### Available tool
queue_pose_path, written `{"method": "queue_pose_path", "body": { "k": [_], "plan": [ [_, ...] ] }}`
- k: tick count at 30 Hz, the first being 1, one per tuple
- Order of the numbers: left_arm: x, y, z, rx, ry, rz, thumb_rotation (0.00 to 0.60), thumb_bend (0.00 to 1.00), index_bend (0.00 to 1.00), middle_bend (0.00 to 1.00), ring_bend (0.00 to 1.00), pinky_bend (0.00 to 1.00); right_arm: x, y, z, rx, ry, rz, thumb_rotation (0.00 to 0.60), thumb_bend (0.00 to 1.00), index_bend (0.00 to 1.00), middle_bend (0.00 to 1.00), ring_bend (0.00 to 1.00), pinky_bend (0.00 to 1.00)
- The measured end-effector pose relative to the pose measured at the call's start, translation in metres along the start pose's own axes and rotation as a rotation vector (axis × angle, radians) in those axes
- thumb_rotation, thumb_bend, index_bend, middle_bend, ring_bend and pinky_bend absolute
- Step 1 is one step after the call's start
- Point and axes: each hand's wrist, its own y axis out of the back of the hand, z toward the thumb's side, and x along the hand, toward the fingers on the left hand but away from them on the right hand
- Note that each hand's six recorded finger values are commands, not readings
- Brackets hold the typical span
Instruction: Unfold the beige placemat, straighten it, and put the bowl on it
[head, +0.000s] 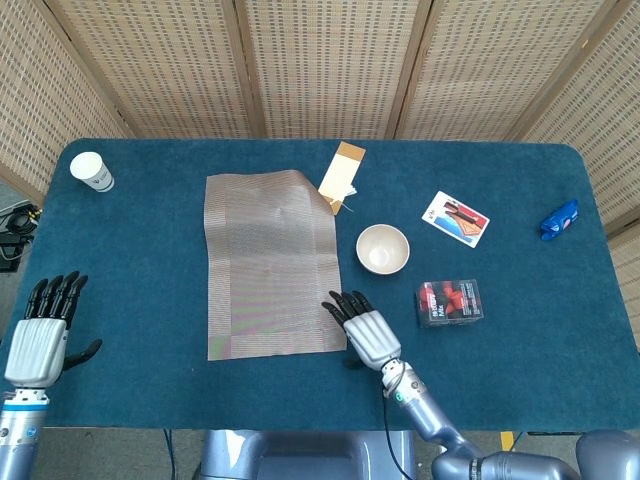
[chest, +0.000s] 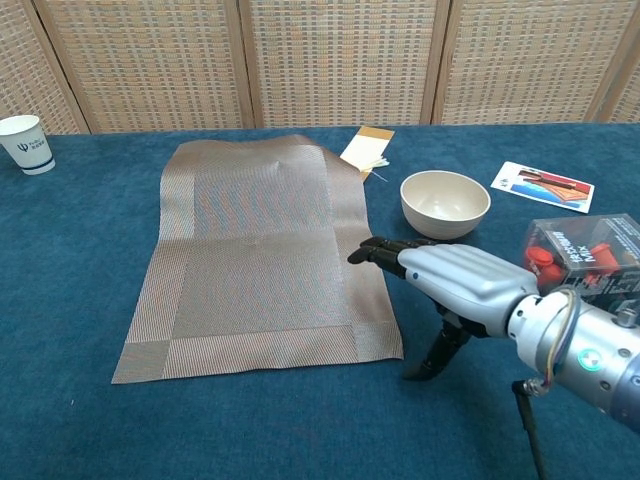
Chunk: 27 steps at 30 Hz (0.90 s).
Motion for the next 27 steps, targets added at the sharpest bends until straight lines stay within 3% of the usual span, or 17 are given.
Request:
{"method": "queue_pose_path", "body": {
  "k": [11, 23, 27],
  "plan": [
    [0.003, -0.002, -0.003, -0.004, 0.008, -0.012, 0.6, 0.17, 0.0, 0.0, 0.0, 0.0, -0.013, -0.014, -0.002, -0.004, -0.015, 0.026, 0.6, 0.14, 0.14, 0.0, 0.0, 0.0],
    [0.005, -0.005, -0.003, -0.008, 0.014, -0.023, 0.6, 0.17, 0.0, 0.0, 0.0, 0.0, -0.025, -0.018, 0.0, -0.005, -0.014, -0.009, 0.6, 0.44, 0.22, 0.0, 0.0, 0.0],
    [0.006, -0.006, -0.003, -0.008, 0.015, -0.027, 0.6, 0.17, 0.0, 0.0, 0.0, 0.0, -0.028, -0.016, 0.002, -0.006, -0.007, -0.037, 0.6, 0.48, 0.22, 0.0, 0.0, 0.0]
  ]
}}
